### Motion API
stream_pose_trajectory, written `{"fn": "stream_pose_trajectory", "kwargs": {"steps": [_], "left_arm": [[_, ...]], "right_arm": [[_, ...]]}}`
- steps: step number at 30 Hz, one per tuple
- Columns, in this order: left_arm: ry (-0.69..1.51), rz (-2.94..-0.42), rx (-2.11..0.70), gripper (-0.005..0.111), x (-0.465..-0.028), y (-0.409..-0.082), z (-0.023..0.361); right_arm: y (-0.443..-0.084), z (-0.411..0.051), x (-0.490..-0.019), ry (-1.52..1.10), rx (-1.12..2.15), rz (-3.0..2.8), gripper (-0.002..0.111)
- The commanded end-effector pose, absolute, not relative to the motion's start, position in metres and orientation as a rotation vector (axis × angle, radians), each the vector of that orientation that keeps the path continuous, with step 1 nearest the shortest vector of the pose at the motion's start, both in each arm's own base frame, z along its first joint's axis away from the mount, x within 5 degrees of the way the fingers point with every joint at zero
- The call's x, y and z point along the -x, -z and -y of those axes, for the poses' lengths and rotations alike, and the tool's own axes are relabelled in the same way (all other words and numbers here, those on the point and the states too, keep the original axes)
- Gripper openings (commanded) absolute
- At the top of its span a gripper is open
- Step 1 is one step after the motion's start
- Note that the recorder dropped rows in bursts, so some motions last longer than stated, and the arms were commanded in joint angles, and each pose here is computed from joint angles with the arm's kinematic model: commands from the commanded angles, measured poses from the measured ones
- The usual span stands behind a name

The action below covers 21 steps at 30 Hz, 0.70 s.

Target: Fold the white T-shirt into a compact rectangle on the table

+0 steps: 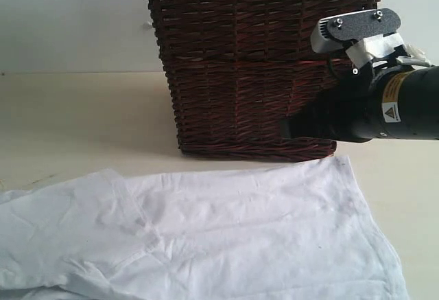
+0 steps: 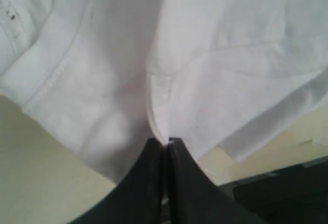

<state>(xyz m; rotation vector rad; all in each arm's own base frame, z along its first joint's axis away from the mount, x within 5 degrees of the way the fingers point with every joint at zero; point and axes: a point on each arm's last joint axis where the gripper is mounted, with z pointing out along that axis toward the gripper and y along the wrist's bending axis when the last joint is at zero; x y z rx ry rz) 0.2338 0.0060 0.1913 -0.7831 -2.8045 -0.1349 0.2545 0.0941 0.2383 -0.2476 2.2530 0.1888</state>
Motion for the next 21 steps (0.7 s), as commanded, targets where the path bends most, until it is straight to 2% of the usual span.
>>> {"fn": "stream_pose_trajectory", "kwargs": {"steps": [1,3,8,10,14,17,21], "left_arm": [[0.138,2.731,0.796,0.002,-0.224,-0.193,-0.009],[0.141,2.763,0.806,0.013,-0.227,-0.191,-0.008],[0.171,2.867,0.814,0.060,-0.236,-0.190,-0.007],[0.158,2.920,0.798,0.071,-0.240,-0.189,-0.004],[0.065,3.109,0.752,0.069,-0.253,-0.187,0.005],[0.072,3.200,0.759,0.059,-0.258,-0.178,0.007],[0.073,3.193,0.796,0.041,-0.253,-0.159,0.007]], "right_arm": [[-0.240,-0.092,-0.253,-0.189,0.241,-2.249,0.000],[-0.239,-0.092,-0.253,-0.185,0.240,-2.253,0.000],[-0.239,-0.092,-0.253,-0.183,0.240,-2.256,0.000],[-0.239,-0.092,-0.253,-0.185,0.240,-2.254,0.000],[-0.240,-0.092,-0.253,-0.189,0.241,-2.249,0.000],[-0.240,-0.092,-0.253,-0.189,0.241,-2.249,0.000],[-0.240,-0.092,-0.253,-0.189,0.241,-2.249,0.000]]}}
